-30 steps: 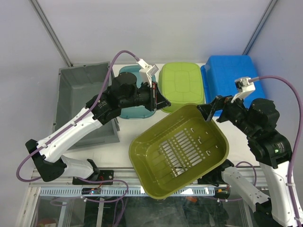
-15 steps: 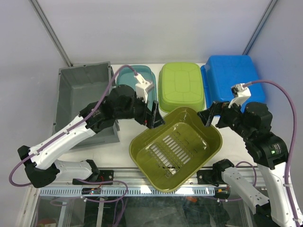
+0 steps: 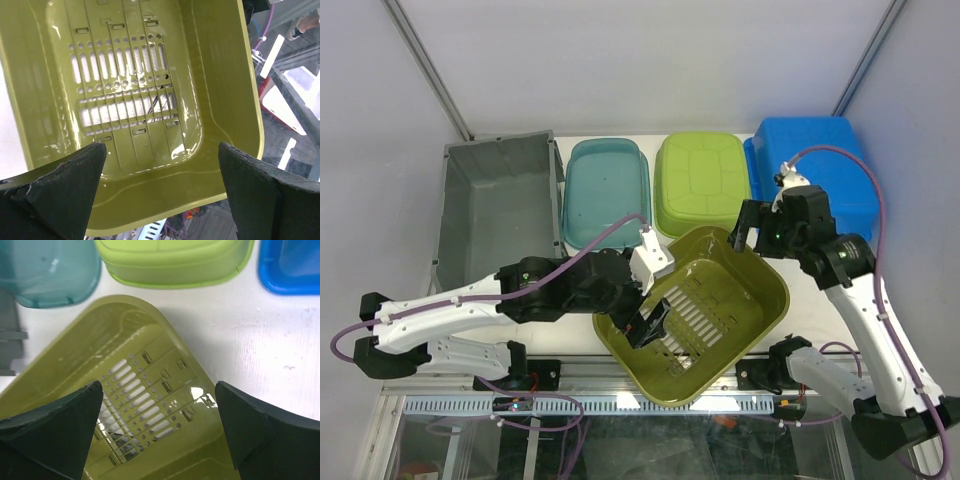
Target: Turn the large container upside down
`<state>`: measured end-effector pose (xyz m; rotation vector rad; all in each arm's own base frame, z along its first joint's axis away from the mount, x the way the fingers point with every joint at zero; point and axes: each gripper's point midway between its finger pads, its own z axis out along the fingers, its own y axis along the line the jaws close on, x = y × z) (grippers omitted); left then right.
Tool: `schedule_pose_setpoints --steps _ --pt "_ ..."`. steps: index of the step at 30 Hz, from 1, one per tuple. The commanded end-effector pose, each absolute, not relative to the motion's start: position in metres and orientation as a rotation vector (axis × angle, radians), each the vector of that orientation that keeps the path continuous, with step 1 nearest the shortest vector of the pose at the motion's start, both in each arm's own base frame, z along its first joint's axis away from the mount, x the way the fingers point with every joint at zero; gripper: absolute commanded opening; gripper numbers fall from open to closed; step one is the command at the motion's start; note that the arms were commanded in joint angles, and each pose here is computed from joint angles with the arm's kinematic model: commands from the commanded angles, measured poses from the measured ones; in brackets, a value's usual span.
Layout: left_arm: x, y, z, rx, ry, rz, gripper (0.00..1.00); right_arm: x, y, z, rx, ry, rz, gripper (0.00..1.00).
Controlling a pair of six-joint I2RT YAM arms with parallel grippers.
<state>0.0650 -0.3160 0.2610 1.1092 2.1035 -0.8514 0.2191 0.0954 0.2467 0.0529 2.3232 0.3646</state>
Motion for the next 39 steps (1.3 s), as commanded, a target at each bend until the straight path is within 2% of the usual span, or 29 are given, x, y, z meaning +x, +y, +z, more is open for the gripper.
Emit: schedule_pose_setpoints --steps 1,5,8,11,15,19,22,27,29,30,31,33,34,37,39 --pt "0.074 -0.305 0.270 1.095 2.034 -0.787 0.99 0.223 0.084 0.230 0.084 2.369 0.260 0.99" --pt "0.073 -0.306 0.270 1.107 2.025 -0.794 0.99 0.226 0.080 0.204 0.090 2.440 0.196 0.96" --pt "0.071 -0.308 0.261 1.138 2.041 -0.792 0.99 0.227 0.084 0.193 0.057 2.463 0.211 0.89" --pt "0.069 -0.309 0.259 1.150 2.046 -0.795 0.99 0.225 0.093 0.185 0.005 2.496 0.260 0.78" --pt "0.070 -0.310 0.262 1.140 2.033 -0.801 0.99 0.225 0.099 0.178 -0.021 2.524 0.284 0.58" --pt "0.072 -0.308 0.264 1.120 2.034 -0.798 0.99 0.226 0.090 0.178 0.045 2.520 0.231 0.41" --pt "0.076 -0.305 0.268 1.079 2.028 -0.787 0.99 0.226 0.074 0.183 0.157 2.491 0.146 0.24" --pt "0.087 -0.298 0.283 0.970 2.010 -0.767 0.99 0.222 0.052 0.191 0.309 2.445 0.059 0.11" --pt "0.092 -0.295 0.287 0.917 2.014 -0.753 0.99 0.221 0.046 0.195 0.350 2.427 0.032 0.08" --pt "0.095 -0.293 0.290 0.884 2.016 -0.746 0.99 0.221 0.046 0.199 0.354 2.414 0.036 0.13" --pt "0.099 -0.290 0.293 0.847 2.019 -0.735 0.99 0.222 0.047 0.205 0.349 2.394 0.057 0.29" --pt "0.107 -0.287 0.301 0.758 2.024 -0.719 0.99 0.223 0.052 0.221 0.323 2.351 0.113 0.68" --pt "0.111 -0.284 0.306 0.710 2.028 -0.704 0.99 0.224 0.055 0.232 0.308 2.323 0.144 0.76" --pt "0.130 -0.269 0.319 0.542 2.039 -0.634 0.99 0.224 0.062 0.270 0.269 2.221 0.240 0.86" --pt "0.147 -0.255 0.323 0.422 2.060 -0.595 0.99 0.226 0.075 0.293 0.251 2.163 0.341 0.87"
